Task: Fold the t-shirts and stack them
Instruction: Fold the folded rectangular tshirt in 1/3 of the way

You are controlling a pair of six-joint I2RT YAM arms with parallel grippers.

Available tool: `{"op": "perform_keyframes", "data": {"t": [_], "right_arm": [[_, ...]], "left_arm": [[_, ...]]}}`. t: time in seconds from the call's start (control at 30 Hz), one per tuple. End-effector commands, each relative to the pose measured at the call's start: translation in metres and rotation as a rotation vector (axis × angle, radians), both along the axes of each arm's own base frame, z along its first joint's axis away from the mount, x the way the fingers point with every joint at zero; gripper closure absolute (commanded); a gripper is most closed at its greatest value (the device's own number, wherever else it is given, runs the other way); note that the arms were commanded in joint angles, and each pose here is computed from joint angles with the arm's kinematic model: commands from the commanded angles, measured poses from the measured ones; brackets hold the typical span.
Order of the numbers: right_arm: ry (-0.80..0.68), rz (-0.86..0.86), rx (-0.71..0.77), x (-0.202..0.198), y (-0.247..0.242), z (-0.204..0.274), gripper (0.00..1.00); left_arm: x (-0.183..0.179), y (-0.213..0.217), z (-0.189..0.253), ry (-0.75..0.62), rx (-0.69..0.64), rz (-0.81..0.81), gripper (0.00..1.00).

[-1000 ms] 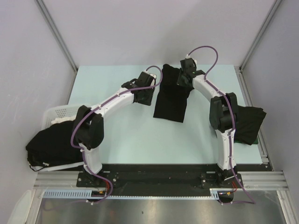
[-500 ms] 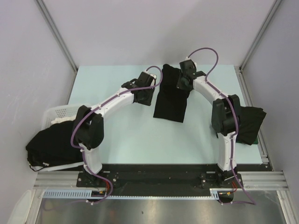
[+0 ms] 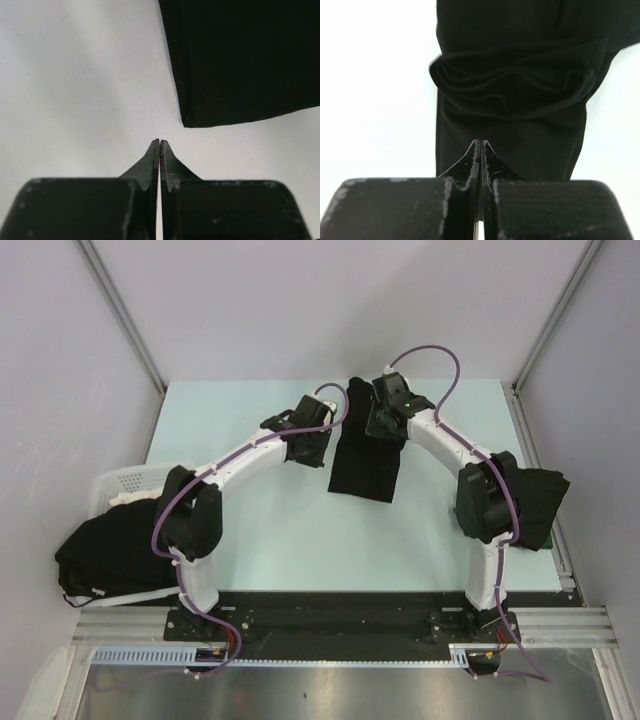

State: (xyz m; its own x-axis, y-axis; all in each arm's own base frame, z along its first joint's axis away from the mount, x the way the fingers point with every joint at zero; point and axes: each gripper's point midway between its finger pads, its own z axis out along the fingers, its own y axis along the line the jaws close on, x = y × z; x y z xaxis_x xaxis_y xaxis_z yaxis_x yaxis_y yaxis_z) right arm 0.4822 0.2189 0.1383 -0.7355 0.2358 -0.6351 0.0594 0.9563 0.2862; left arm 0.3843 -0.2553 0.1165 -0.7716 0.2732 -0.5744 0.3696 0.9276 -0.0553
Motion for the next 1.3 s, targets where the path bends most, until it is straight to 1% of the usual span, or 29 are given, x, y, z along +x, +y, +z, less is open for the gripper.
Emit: {"op": "perform_keyframes", "data": {"t": [0.0,0.2,0.27,0.3,0.5,0.57,0.63,0.67,0.73,0.77,0.9,1.13,1.27], "right_arm": [[0.017,0.005,0.023,-0.001,0.007,-0.009,1.00],[0.059,0.034,0.021,0.006,0.013,-0.035,1.00],[0.058,0.047,0.029,0.010,0.018,-0.035,1.00],[0.074,0.048,0.026,0.011,0.018,-0.045,1.00],[0.059,0.069,-0.002,0.027,0.020,-0.058,1.00],[0.026,0.065,-0.007,0.040,0.017,-0.050,1.00],[0.022,0.066,-0.019,0.048,0.013,-0.054,1.00],[-0.002,0.063,-0.010,0.057,0.012,-0.044,1.00],[0.004,0.059,-0.015,0.064,0.006,-0.048,1.00],[-0.014,0.059,-0.008,0.070,0.006,-0.040,1.00],[-0.027,0.052,-0.009,0.080,-0.002,-0.035,1.00],[0.009,0.051,-0.015,0.081,-0.012,-0.049,1.00],[0.000,0.044,-0.024,0.075,-0.016,-0.038,1.00]], "left_arm": [[-0.002,-0.005,0.020,-0.043,-0.040,-0.012,1.00],[0.000,-0.001,0.017,-0.038,-0.025,0.007,1.00],[0.000,0.000,0.017,-0.040,-0.019,0.010,1.00],[0.001,0.000,0.016,-0.038,-0.016,0.013,1.00],[0.003,0.002,0.018,-0.041,-0.002,0.023,1.00],[0.003,0.003,0.017,-0.037,0.003,0.024,1.00],[0.002,0.004,0.014,-0.029,0.008,0.029,1.00],[0.001,0.005,0.013,-0.026,0.009,0.030,1.00],[-0.001,0.004,0.010,-0.017,0.010,0.029,1.00],[-0.002,0.004,0.009,-0.012,0.009,0.029,1.00],[-0.004,0.003,0.004,0.003,0.005,0.030,1.00],[-0.001,0.000,0.006,0.007,0.002,0.026,1.00],[-0.006,-0.001,0.007,0.017,-0.010,0.010,1.00]]}}
